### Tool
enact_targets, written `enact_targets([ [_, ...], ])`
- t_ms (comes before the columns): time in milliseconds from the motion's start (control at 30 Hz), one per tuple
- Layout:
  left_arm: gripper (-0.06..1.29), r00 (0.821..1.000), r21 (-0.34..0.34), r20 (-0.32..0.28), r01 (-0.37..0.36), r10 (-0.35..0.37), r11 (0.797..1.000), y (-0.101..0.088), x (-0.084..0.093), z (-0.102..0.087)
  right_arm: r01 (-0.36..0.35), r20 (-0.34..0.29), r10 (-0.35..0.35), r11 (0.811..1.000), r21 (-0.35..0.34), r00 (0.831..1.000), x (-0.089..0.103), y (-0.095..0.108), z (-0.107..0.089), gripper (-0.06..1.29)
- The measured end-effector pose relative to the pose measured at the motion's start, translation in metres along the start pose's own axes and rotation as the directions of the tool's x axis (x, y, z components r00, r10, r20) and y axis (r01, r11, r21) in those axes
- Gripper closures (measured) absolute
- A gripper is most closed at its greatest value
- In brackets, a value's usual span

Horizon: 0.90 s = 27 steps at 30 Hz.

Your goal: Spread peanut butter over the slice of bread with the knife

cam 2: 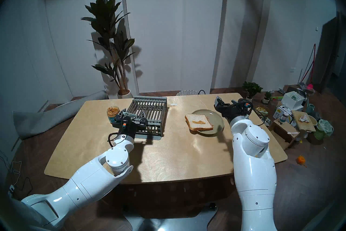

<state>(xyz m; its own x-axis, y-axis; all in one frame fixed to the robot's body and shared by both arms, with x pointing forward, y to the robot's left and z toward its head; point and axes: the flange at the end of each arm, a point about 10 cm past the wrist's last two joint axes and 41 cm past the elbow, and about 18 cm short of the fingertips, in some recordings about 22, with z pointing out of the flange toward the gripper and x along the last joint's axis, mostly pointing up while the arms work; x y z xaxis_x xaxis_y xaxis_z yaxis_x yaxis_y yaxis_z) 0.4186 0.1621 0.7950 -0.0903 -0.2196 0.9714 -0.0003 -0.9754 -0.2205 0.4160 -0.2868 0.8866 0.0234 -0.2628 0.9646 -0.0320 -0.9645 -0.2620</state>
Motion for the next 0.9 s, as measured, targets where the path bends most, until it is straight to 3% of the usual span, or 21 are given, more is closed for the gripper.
enact_targets([
  [367,0.02,0.991,-0.012,0.031,-0.130,0.130,0.992,0.012,-0.001,-0.010,-0.011,-0.002,0.011,1.000,0.007,1.000,0.000,0.003,-0.002,0.02],
  [567,0.02,0.978,-0.010,0.077,-0.192,0.192,0.981,0.013,0.003,-0.008,-0.019,-0.005,0.019,1.000,0.011,1.000,0.001,0.005,-0.004,0.03],
  [900,0.03,0.955,-0.094,0.151,-0.244,0.256,0.965,0.016,0.016,0.003,-0.028,-0.018,0.028,1.000,0.012,0.999,0.006,0.009,-0.009,0.03],
])
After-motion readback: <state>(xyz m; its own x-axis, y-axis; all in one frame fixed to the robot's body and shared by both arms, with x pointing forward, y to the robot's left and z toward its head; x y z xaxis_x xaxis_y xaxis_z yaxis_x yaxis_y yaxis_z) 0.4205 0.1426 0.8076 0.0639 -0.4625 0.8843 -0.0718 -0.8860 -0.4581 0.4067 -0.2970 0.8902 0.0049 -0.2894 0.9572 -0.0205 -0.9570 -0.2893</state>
